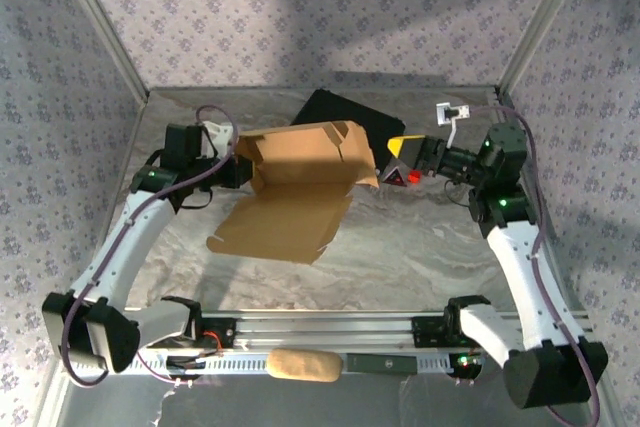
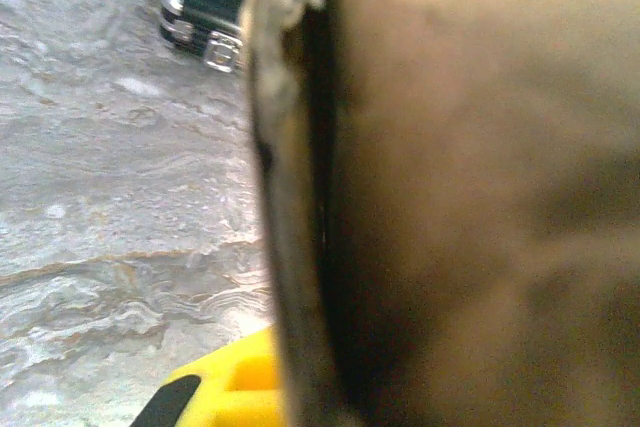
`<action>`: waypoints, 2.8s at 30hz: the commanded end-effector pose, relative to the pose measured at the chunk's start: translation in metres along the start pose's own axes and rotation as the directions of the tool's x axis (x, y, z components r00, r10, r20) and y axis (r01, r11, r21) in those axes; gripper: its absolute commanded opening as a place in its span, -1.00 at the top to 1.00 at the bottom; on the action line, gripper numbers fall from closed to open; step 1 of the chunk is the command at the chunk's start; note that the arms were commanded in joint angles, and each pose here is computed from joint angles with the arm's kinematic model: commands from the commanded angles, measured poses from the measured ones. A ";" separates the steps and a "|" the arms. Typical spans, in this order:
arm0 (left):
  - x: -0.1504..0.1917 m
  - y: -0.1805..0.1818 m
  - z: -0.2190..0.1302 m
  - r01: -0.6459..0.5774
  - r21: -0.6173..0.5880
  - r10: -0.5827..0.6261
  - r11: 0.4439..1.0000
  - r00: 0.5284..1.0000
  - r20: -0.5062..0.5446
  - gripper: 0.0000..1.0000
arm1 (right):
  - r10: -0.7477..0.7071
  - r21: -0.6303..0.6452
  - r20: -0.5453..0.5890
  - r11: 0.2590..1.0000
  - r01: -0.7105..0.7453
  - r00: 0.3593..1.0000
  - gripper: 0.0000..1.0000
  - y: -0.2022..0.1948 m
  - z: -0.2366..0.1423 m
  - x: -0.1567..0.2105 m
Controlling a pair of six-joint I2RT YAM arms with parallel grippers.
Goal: Fold the paper box
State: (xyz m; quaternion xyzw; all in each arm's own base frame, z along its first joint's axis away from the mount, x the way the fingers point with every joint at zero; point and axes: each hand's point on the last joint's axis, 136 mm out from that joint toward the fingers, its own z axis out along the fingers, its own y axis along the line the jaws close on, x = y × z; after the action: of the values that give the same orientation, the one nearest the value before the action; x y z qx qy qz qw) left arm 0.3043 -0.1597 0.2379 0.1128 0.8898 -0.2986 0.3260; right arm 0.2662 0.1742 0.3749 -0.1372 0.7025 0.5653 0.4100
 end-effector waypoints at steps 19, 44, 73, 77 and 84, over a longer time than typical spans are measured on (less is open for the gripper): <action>-0.017 0.001 0.008 -0.043 0.010 0.043 0.999 0.999 0.008 1.00 | -0.152 -0.194 -0.146 0.973 0.123 0.978 0.08 0.051 0.014 0.028; -0.070 0.029 0.064 -0.100 0.136 0.102 0.986 0.995 -0.005 1.00 | -0.068 -0.121 -0.198 0.992 0.044 0.978 0.20 -0.034 0.057 0.002; -0.068 0.023 0.074 -0.126 0.121 0.131 0.985 0.991 -0.034 1.00 | -0.172 0.016 -0.302 0.982 0.186 0.938 0.23 -0.051 0.108 0.009; -0.068 0.021 0.071 -0.131 0.105 0.135 0.986 0.990 -0.031 1.00 | -0.202 0.119 -0.304 0.961 0.248 0.931 0.24 -0.059 0.112 0.007; -0.068 0.016 0.068 -0.138 0.082 0.140 0.987 0.990 -0.026 1.00 | -0.253 0.275 -0.307 0.899 0.340 0.917 0.25 -0.072 0.116 0.005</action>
State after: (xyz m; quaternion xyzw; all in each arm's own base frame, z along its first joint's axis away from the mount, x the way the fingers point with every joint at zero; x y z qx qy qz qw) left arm 0.4123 -0.1671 0.1977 0.1520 0.8979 -0.2800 0.3037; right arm 0.3488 0.2618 0.3185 -0.2531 0.7896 0.4098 0.3802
